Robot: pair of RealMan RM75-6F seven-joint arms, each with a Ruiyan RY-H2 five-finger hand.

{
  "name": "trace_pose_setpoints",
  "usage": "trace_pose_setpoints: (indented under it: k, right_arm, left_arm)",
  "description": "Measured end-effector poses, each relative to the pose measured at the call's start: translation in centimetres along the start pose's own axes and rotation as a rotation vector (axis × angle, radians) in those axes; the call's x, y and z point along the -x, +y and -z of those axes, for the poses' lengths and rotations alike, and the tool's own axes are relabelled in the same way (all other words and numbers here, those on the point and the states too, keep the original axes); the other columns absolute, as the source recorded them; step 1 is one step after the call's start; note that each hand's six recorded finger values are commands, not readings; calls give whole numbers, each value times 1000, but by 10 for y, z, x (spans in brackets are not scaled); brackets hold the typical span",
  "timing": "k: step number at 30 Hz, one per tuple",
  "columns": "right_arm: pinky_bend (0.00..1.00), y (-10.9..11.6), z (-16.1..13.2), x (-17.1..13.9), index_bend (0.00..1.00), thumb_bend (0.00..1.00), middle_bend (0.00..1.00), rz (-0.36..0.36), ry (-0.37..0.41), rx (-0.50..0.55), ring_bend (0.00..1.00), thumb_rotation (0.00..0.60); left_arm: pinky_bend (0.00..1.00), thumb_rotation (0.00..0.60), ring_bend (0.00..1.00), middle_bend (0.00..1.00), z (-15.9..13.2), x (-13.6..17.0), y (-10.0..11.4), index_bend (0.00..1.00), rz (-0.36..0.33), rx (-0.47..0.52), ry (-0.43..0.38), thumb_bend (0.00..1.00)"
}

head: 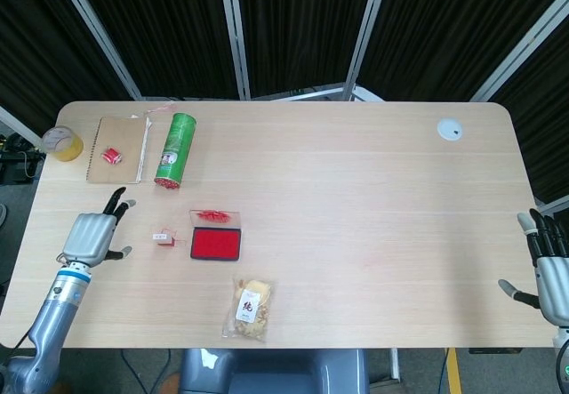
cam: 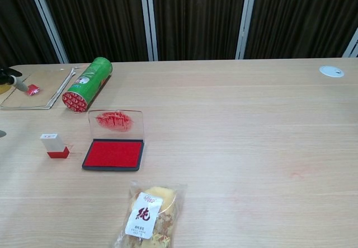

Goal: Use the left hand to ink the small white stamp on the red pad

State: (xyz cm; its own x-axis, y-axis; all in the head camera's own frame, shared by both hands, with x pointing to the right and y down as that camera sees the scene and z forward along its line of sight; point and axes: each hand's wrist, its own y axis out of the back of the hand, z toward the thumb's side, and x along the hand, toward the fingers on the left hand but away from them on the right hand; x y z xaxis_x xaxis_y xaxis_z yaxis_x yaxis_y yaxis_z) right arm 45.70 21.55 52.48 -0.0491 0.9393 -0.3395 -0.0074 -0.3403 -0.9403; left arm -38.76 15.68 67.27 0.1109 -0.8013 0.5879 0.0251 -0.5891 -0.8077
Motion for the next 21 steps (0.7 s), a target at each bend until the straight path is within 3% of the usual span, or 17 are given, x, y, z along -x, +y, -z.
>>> trace_pose_setpoints:
  k: [10,21]
  right_arm:
    - [0,-1,6,1,0,0,0,-7,-20,2,0,600]
    - [0,0,8,1,0,0,0,-8,-25,7,0,600]
  left_arm:
    - [932,600,838,124,-17,-20,-34,293,41,12,-34,316]
    - [932,600,838,282,-28,-18,-40,298,50,95,-54,319]
